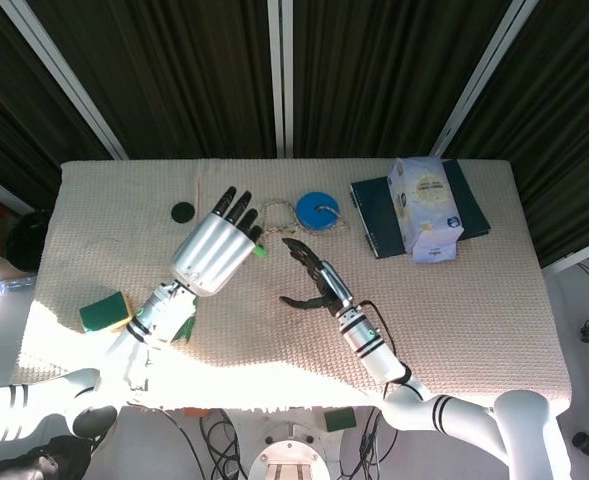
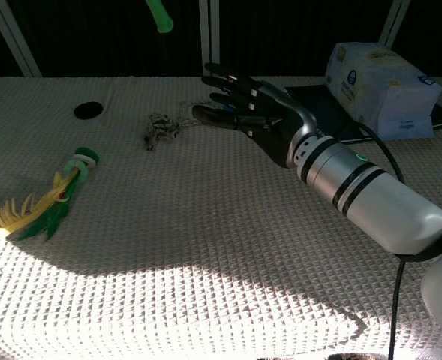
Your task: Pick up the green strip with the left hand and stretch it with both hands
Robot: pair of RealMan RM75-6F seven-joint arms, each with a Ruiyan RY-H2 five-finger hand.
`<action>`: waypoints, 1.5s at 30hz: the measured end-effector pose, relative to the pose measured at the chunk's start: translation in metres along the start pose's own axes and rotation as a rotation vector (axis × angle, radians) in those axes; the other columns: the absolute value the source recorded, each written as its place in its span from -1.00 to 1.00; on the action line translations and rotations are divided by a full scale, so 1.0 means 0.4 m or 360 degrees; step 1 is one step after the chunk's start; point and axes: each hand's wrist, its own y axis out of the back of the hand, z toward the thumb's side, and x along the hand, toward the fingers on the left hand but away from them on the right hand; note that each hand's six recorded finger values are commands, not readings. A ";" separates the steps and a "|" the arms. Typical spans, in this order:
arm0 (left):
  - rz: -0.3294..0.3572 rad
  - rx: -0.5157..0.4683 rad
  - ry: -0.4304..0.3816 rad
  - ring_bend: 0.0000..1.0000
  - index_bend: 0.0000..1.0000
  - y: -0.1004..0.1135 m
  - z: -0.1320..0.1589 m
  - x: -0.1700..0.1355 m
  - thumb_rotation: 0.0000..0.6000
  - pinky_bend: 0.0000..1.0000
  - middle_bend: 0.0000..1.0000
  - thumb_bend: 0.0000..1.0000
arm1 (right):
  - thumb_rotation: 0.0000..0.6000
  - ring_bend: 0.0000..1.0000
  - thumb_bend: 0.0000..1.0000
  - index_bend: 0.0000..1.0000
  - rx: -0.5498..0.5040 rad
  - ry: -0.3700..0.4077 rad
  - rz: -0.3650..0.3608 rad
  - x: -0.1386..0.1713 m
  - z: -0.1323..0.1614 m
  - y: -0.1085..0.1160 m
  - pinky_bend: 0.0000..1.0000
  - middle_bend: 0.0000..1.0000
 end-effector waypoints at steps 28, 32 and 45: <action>-0.0034 -0.0027 -0.0059 -0.57 0.16 -0.045 0.039 -0.005 1.00 -0.52 -0.20 -0.31 | 1.00 -1.00 -0.30 -0.09 -0.0168 0.0085 0.0079 -0.100 0.038 -0.054 -1.00 -0.74; -0.0040 -0.0024 -0.0065 -0.57 0.16 -0.051 0.042 -0.010 1.00 -0.52 -0.20 -0.31 | 1.00 -1.00 -0.28 -0.05 -0.0166 0.0083 0.0081 -0.100 0.037 -0.057 -1.00 -0.74; -0.0049 -0.0038 -0.0055 -0.57 0.16 -0.064 0.039 -0.011 1.00 -0.52 -0.20 -0.31 | 1.00 -1.00 -0.25 0.00 -0.0163 0.0081 0.0074 -0.099 0.034 -0.057 -1.00 -0.73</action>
